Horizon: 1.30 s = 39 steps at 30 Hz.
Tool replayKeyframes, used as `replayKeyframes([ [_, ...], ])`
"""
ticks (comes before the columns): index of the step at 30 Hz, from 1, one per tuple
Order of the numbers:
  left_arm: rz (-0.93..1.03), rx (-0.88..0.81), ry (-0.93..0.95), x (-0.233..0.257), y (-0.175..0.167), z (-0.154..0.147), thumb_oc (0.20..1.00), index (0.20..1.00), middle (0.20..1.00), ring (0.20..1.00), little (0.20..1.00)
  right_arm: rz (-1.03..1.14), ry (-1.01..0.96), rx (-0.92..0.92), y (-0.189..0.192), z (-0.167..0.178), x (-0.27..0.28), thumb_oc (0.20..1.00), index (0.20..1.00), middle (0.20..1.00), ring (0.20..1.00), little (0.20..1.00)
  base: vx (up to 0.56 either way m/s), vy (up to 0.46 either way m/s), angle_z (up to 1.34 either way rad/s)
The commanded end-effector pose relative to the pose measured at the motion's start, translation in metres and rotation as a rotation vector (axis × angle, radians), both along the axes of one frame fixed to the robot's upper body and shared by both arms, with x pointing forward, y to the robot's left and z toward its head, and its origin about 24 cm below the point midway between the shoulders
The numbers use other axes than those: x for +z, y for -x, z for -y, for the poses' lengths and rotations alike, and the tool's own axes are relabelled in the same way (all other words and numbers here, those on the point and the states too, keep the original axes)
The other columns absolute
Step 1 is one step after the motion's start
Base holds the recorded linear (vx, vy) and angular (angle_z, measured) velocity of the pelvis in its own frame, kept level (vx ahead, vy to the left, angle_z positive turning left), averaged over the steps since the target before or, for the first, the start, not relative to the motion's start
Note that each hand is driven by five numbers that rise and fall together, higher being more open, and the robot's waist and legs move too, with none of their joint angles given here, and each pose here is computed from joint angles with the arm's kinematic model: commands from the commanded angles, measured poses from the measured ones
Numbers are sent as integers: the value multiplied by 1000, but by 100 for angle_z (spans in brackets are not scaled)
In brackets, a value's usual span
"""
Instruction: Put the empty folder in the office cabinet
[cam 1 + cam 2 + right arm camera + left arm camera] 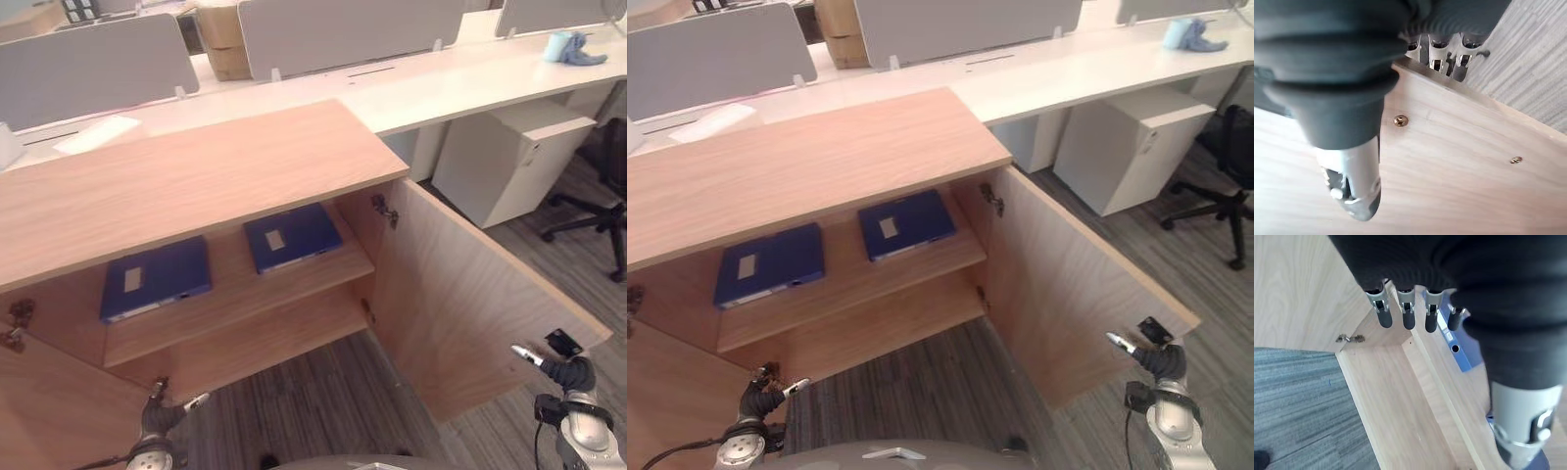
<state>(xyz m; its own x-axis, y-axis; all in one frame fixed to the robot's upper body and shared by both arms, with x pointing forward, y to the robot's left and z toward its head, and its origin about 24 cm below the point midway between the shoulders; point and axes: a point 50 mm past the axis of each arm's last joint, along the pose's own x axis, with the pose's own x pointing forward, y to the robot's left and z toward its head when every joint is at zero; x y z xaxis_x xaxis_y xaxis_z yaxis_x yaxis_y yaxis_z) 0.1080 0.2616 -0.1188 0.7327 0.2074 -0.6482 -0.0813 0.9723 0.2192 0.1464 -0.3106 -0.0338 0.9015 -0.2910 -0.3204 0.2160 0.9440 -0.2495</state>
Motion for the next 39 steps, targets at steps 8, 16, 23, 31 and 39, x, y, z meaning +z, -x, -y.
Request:
replayKeyframes([
  [8, 40, -38, -50, 10, -15, -18, 1000, 1000, 1000, 1000, 1000, 149, -179, 573, -49, -80, 32, 1000, 1000, 1000, 1000, 1000, -15, -10, 1],
  [16, 50, -44, -20, 9, -16, -13, 1000, 1000, 1000, 1000, 1000, 184, -267, 803, -64, -134, 40, 1000, 1000, 1000, 1000, 1000, -34, -23, -2],
  [23, 129, -62, 26, 19, -28, -8, 1000, 1000, 1000, 1000, 1000, 291, -279, 1031, -98, -196, 66, 1000, 1000, 1000, 1000, 1000, -196, -100, 7],
  [31, 226, -141, 13, 32, -49, 8, 1000, 1000, 1000, 1000, 1000, 293, -203, 1059, -123, -228, 66, 1000, 1000, 1000, 1000, 1000, -162, 38, 63],
  [39, 356, 21, -227, 67, -50, -39, 1000, 1000, 1000, 1000, 1000, 208, -107, 770, -144, -186, 42, 1000, 1000, 1000, 1000, 1000, -94, 136, 104],
])
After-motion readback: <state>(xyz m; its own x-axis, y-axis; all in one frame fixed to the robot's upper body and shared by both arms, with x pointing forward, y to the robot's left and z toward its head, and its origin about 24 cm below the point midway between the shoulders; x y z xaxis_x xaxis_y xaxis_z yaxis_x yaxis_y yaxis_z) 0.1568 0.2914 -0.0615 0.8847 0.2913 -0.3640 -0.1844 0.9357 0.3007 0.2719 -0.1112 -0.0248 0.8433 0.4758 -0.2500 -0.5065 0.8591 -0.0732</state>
